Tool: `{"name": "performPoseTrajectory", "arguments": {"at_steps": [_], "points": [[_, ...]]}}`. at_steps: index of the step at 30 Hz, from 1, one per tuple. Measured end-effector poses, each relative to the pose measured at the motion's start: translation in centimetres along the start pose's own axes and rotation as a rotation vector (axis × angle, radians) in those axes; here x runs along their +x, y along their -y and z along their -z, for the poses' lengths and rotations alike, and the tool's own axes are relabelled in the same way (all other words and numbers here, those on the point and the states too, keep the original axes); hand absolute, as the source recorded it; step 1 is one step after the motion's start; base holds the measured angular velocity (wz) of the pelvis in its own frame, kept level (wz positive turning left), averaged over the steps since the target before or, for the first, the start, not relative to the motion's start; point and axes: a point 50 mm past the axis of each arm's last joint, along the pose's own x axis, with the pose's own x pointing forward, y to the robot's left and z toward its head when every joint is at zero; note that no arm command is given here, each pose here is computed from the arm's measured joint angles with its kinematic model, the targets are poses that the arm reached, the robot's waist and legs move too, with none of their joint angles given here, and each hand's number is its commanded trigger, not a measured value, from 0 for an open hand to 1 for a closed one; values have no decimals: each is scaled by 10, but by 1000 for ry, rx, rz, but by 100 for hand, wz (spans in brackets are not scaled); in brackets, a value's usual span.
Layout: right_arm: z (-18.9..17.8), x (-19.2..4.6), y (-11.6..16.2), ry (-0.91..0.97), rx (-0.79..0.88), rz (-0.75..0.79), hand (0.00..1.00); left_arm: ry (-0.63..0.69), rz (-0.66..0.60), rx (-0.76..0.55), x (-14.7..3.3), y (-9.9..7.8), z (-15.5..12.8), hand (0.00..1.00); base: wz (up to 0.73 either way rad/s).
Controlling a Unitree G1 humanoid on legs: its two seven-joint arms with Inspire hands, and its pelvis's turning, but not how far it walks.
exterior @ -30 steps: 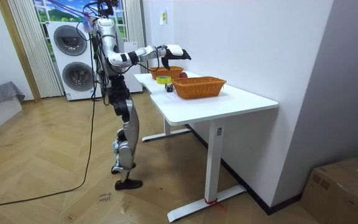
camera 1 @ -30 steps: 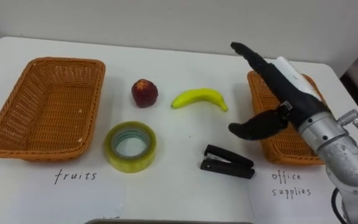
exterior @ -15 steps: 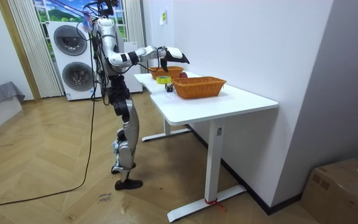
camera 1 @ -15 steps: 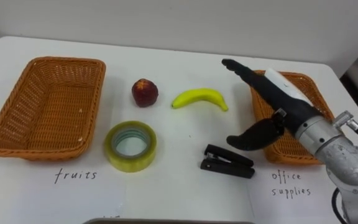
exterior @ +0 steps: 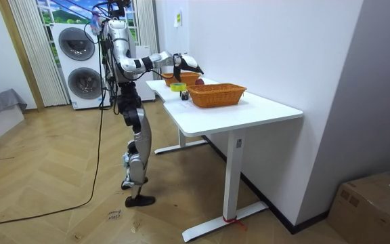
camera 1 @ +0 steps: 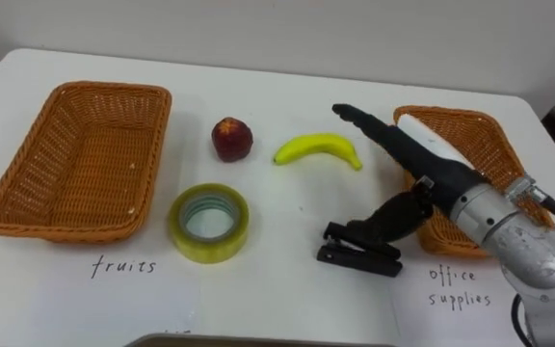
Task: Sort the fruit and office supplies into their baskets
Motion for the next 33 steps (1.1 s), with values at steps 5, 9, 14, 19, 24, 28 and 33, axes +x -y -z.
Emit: {"name": "performPoseTrajectory", "arguments": {"at_steps": [5,9,14,19,24,28,33], "points": [[-2,2,-4,0,-10,-23,0,5,-1,0,0,-1,-2,0,5],[-4,4,-10,2,-23,-63,0,5,0,3,0,-1,-2,0,0],[-9,7,-19,20,-27,-114,0,2,7,42,1,0,-2,0,0],[-9,9,-24,6,-38,-148,0,-1,13,45,0,1,-1,0,0],[-6,8,-27,-29,-50,-174,0,-2,30,43,0,2,-1,0,0],[-3,7,-34,-60,-34,-221,0,-20,32,42,0,2,1,0,0],[7,7,-42,-107,-11,-284,0,-17,33,42,0,2,0,0,0]]}}
